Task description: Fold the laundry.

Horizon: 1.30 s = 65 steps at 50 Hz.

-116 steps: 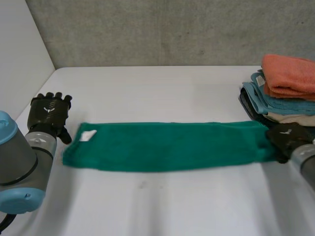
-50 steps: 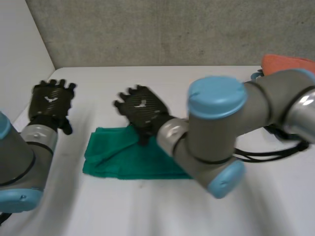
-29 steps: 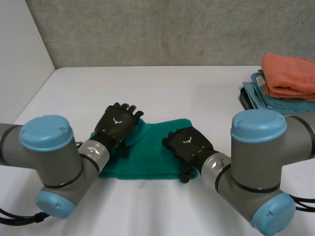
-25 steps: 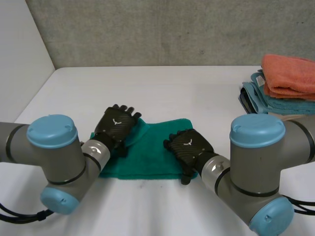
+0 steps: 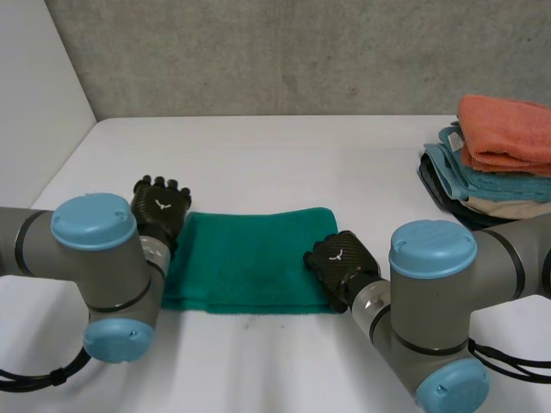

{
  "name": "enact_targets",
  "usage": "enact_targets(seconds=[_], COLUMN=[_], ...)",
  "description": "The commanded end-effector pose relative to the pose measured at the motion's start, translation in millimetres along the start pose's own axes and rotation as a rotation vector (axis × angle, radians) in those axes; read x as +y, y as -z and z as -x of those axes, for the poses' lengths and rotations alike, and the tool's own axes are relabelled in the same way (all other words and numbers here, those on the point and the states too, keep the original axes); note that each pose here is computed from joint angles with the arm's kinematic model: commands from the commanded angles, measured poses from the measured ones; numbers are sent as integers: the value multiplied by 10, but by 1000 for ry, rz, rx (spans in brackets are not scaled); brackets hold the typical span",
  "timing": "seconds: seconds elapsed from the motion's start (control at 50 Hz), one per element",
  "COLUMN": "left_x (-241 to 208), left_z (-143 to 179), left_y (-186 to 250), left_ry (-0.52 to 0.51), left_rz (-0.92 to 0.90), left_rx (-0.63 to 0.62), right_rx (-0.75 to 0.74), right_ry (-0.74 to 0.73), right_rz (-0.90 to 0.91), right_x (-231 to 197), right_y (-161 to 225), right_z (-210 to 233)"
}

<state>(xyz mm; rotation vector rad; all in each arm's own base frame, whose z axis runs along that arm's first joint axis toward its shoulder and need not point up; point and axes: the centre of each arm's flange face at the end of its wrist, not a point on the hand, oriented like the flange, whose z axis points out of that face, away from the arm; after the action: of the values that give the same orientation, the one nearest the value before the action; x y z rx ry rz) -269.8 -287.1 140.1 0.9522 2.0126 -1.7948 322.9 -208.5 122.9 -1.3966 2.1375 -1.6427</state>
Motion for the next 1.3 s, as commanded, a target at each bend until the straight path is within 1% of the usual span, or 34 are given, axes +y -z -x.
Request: enact_targets(seconds=[0.02,0.18,0.34,0.42,0.5,0.54,0.62,0.64,0.68,0.7,0.76,0.78,0.82,0.9,0.92,1.0,1.02,1.06,1.08,1.12,1.16,1.18,1.22,1.3], left_x=[-36,-88,-127,-140,-179,-201,-302,-338,-375,-405,-428,-437,-446,-451,-455,-469,-476,-491,-502,-526,-542,-553,-560,-578], left_z=[-31,35,71,79,126,161,279,313,351,378,402,411,421,424,424,438,442,459,476,498,520,530,544,554], left_y=[79,147,199,204,220,239,292,317,339,362,386,399,411,432,437,465,484,500,521,542,570,578,584,587], left_ry=[-2,5,66,85,92,98,124,137,151,165,181,189,196,212,215,248,267,287,307,327,350,358,369,383], left_rz=[-11,-22,-31,-35,-45,-50,-81,-93,-105,-113,-116,-116,-115,-110,-110,-112,-113,-117,-118,-123,-123,-125,-124,-129], left_rx=[12,2,1,2,-8,-15,-37,-44,-51,-53,-54,-52,-50,-44,-44,-43,-41,-43,-44,-44,-44,-44,-45,-42], right_rx=[-3,1,-31,-20,2,4,71,92,109,126,153,167,176,119,86,-22,-110,-201,-289,-359,-420,-425,-421,-378], right_ry=[-42,-163,-210,-227,-232,-235,-168,-111,-46,27,122,173,207,275,294,336,359,382,405,422,417,414,404,322], right_rz=[10,-1,-8,-10,27,59,105,124,138,141,116,88,50,-105,-158,-246,-294,-334,-361,-378,-369,-368,-364,-356], right_x=[11,-37,-38,-42,59,114,211,265,293,275,181,81,-49,-491,-611,-740,-775,-782,-756,-708,-602,-587,-579,-649], right_y=[28,41,18,20,31,99,240,265,281,288,290,300,309,331,331,313,350,413,481,531,530,524,517,505], right_z=[-19,-43,-20,-71,-174,-216,-504,-589,-665,-717,-790,-820,-819,-540,-383,-10,239,467,670,829,935,941,926,793])
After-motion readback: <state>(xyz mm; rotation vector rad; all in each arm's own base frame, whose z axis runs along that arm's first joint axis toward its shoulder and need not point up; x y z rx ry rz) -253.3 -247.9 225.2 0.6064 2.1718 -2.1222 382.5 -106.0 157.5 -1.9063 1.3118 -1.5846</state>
